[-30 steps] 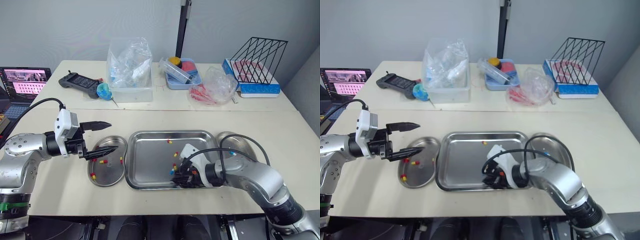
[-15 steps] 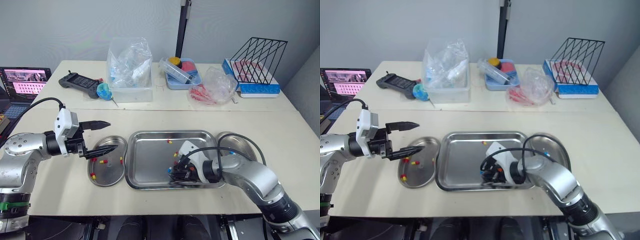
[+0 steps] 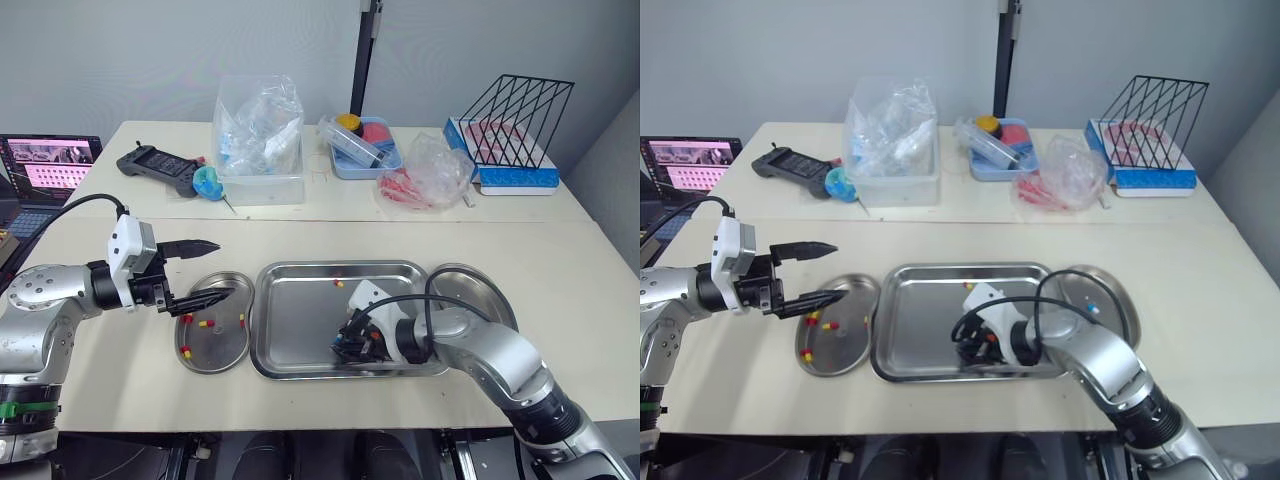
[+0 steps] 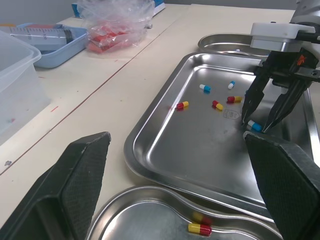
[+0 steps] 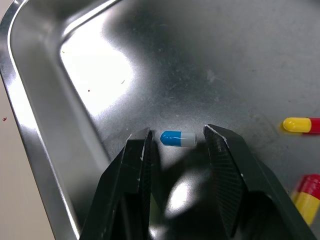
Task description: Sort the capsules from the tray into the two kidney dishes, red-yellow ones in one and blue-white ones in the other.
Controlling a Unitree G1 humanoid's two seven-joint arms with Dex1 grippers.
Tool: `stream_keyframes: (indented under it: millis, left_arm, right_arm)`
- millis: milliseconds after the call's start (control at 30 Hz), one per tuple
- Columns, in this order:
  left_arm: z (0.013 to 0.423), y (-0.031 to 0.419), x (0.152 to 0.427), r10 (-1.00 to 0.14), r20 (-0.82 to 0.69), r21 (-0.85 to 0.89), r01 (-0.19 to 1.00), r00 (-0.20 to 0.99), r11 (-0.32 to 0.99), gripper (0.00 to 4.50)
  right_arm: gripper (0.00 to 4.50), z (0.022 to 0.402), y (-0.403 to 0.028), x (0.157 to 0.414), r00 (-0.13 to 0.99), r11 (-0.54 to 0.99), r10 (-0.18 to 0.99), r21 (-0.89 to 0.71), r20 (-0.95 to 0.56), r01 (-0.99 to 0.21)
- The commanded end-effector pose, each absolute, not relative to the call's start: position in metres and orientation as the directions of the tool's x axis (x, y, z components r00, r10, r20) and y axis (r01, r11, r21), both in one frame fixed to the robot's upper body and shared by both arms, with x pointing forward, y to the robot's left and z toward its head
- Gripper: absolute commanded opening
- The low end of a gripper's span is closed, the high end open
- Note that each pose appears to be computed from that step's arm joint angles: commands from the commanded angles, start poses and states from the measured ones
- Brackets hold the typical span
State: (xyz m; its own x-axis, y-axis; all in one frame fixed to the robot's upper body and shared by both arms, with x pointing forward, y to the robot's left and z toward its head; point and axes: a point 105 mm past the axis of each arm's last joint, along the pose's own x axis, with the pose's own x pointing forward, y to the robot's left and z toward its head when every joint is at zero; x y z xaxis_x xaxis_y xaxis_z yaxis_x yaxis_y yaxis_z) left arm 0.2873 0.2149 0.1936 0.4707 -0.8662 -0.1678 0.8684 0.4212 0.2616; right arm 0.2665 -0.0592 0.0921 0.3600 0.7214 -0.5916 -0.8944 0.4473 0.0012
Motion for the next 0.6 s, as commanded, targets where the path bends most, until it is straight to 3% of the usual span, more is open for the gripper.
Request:
stream_keyframes:
  millis: [33,600]
  left_arm:
    - [0.207,0.217,0.288,-0.860,-0.157,0.321,0.849,0.485,0.420,4.50]
    - [0.208,0.217,0.288,-0.858,-0.157,0.328,0.845,0.489,0.421,4.50]
  right_arm:
    - [1.75,0.087,-0.059,0.265,0.340,0.421,0.714,-0.012,-0.612,-0.907]
    - [1.75,0.070,-0.067,0.261,0.316,0.345,0.680,-0.092,-0.662,-0.934]
